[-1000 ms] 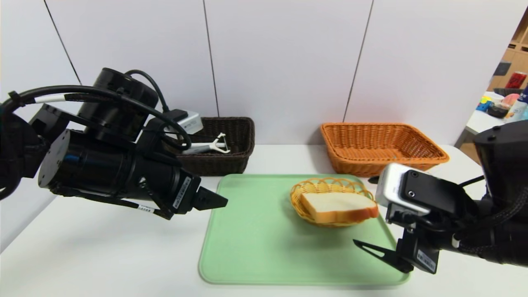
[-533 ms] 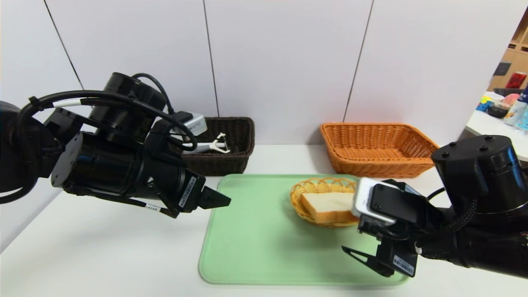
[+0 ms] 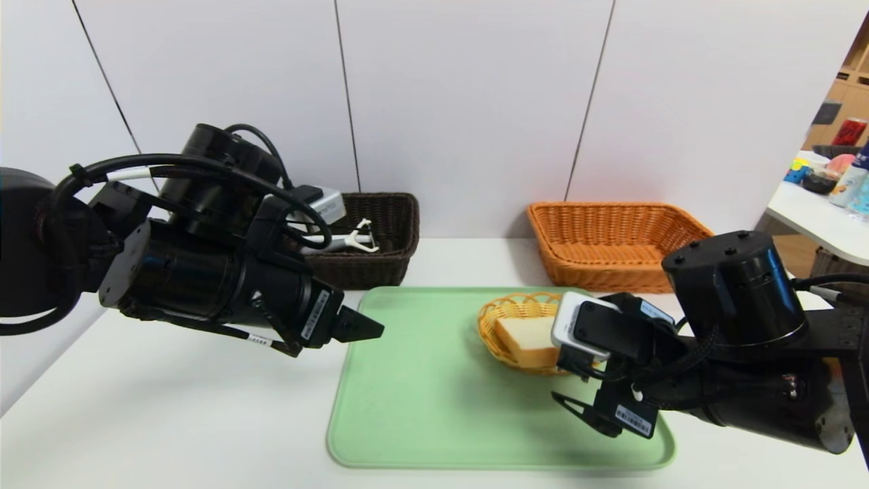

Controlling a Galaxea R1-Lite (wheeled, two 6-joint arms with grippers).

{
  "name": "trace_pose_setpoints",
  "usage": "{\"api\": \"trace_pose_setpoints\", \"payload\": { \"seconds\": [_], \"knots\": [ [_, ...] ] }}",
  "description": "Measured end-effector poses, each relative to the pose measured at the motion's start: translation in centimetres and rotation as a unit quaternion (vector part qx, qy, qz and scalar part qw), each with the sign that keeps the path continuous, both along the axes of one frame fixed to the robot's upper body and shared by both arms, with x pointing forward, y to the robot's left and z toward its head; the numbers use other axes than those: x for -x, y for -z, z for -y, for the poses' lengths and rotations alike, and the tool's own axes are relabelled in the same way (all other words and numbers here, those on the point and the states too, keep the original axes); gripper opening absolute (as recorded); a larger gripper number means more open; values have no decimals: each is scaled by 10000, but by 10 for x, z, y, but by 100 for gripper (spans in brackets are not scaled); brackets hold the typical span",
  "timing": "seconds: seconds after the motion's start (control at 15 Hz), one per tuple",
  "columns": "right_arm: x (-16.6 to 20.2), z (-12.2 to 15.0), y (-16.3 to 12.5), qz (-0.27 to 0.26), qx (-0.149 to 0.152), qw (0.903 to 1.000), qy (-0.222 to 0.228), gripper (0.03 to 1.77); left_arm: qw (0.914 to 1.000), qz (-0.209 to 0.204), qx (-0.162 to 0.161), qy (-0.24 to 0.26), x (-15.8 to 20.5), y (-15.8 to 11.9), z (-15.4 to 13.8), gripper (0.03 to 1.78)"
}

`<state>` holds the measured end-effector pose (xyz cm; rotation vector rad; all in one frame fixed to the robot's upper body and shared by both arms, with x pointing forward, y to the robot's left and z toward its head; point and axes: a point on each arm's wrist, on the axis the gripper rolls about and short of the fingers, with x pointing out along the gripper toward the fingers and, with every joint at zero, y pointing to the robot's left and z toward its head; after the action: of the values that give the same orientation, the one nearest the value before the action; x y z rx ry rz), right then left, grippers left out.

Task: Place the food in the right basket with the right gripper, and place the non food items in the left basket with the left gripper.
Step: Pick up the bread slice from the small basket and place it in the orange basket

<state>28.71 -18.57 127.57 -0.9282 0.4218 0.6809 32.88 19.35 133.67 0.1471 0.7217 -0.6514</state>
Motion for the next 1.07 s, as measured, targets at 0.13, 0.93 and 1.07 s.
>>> {"api": "trace_pose_setpoints", "payload": {
  "seconds": [0.13, 0.93, 1.07],
  "knots": [
    [-4, -1, 1, 35, -4, 10000, 49, 170, 10000, 3, 2, 1, -1, 1, 1, 169],
    [-16, 4, -1, 237, -40, 9989, 411, 170, 10000, 2, 4, 12, -6, 5, 4, 169],
    [-16, 4, -2, 258, -54, 9988, 416, 170, 10000, 6, 3, 10, -6, 5, 4, 169]
  ]
}}
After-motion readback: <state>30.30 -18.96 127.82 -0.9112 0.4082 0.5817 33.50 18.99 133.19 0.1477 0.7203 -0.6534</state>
